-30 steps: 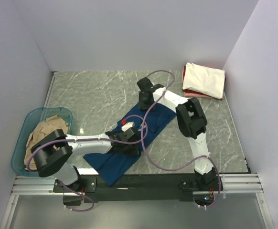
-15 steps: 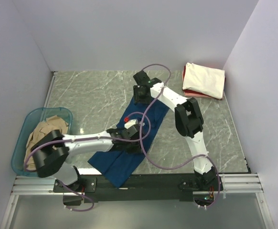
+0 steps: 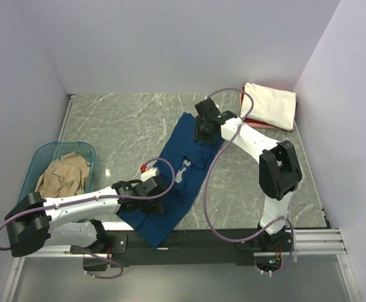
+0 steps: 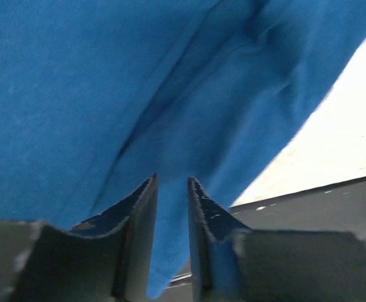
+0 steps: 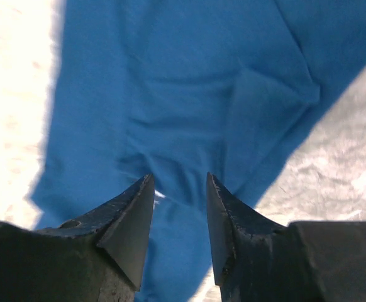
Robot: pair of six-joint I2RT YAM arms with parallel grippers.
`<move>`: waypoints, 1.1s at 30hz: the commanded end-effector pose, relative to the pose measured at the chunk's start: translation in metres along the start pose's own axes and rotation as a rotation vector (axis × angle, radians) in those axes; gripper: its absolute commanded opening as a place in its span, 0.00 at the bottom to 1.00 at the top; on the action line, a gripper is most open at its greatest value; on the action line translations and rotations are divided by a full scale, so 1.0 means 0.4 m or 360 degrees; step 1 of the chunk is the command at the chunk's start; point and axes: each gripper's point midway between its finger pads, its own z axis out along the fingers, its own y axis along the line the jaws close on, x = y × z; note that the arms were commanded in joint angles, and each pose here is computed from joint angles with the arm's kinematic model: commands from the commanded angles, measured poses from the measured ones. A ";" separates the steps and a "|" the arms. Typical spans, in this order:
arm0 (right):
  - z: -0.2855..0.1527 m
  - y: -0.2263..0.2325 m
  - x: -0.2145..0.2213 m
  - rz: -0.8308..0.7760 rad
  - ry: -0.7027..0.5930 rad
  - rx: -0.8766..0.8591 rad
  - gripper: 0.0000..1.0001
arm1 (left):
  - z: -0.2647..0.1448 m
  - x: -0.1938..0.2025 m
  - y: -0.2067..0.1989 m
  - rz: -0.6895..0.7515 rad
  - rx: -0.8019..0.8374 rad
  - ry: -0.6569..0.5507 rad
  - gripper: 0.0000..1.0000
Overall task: Fold and stack the t-shirts
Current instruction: Rotate the tshirt 90 degrees
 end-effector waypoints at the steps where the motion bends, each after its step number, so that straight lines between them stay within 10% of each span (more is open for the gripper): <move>1: 0.031 -0.024 0.020 0.0027 -0.0009 0.0059 0.45 | -0.005 0.030 0.015 -0.0021 0.0035 0.0050 0.29; 14: 0.216 -0.100 0.096 -0.0059 0.0233 0.0267 0.43 | 0.060 0.194 -0.003 0.0004 0.0093 0.0353 0.13; 33: 0.386 -0.137 -0.139 -0.0103 0.0235 0.0198 0.43 | 0.169 0.003 -0.299 -0.0053 0.0332 0.0291 0.06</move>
